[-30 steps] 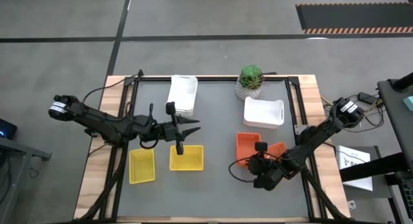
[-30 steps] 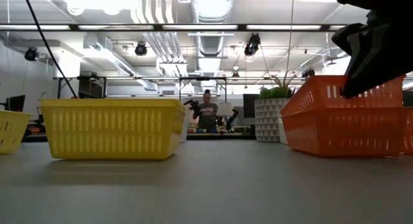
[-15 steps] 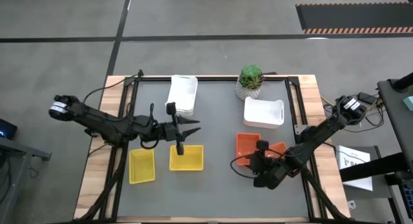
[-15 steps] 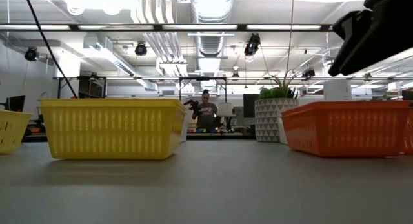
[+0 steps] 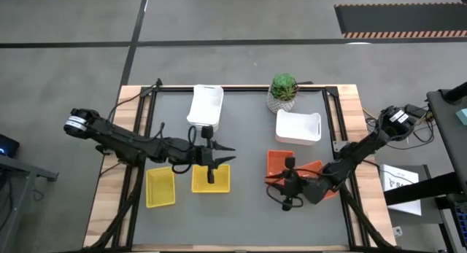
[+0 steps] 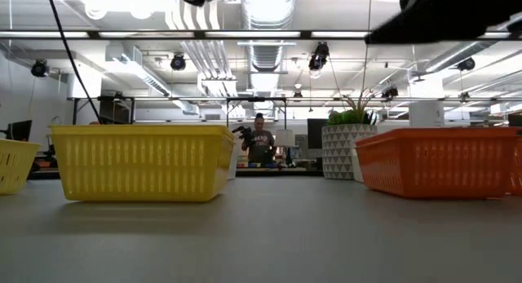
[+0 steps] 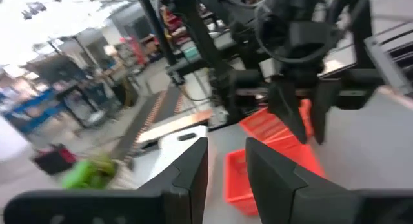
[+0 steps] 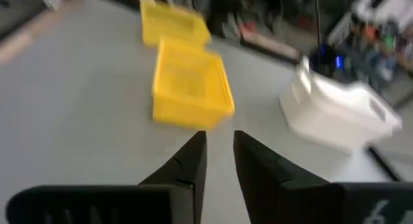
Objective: Stack baskets by color
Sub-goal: Stack the right white bin on the white bins
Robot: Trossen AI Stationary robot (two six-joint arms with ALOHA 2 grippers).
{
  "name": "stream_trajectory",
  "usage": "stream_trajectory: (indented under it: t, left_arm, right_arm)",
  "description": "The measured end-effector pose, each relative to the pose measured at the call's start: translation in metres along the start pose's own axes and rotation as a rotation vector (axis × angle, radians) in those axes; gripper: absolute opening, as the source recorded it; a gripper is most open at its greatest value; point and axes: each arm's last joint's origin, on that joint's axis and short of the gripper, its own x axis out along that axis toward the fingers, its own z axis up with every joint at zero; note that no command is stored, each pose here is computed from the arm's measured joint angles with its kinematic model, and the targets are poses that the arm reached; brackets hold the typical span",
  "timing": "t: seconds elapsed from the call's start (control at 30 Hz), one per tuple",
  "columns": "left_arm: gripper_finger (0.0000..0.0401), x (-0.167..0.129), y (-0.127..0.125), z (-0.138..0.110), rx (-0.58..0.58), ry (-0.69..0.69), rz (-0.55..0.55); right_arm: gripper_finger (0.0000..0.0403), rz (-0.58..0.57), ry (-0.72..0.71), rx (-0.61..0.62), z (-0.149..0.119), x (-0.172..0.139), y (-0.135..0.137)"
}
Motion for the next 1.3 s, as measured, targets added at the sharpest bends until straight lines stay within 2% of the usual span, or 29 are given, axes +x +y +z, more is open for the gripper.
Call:
stream_trajectory:
  t: [0.17,0.33,0.5,0.67,0.87,1.0,1.13,1.3]
  left_arm:
    - [0.0088,0.001,-0.003,-0.005,-0.13,0.037,-0.036]
    - [0.0088,-0.002,-0.006,-0.014,-0.26,0.176,-0.063]
    - [0.0088,-0.008,-0.005,-0.017,-0.358,0.308,-0.068]
    - [0.0088,-0.013,-0.002,-0.013,-0.362,0.304,-0.066]
    - [0.0088,-0.02,0.005,-0.006,-0.316,0.32,-0.048]
    - [0.0088,-0.027,0.015,0.005,-0.227,0.284,0.01]
    - [0.0088,-0.039,0.027,0.017,-0.12,0.253,0.125]
    - [0.0088,-0.052,0.04,0.024,-0.026,0.274,0.331]
  right_arm:
    - [0.0049,0.005,-0.143,-0.002,0.008,-0.007,-0.012]
    - [0.0026,-0.118,-0.155,0.165,0.025,-0.018,-0.04]
    - [0.0014,-0.128,-0.006,0.344,0.039,-0.032,-0.076]
    - [0.0028,-0.151,0.222,0.49,0.042,-0.046,-0.106]
    - [0.0085,-0.295,0.414,0.646,0.042,-0.053,-0.134]
    - [0.0123,-0.374,0.48,0.745,0.045,-0.049,-0.148]
    - [0.0154,-0.376,0.537,0.802,0.054,-0.034,-0.159]
    - [0.0173,-0.423,0.68,0.835,0.059,-0.012,-0.176]
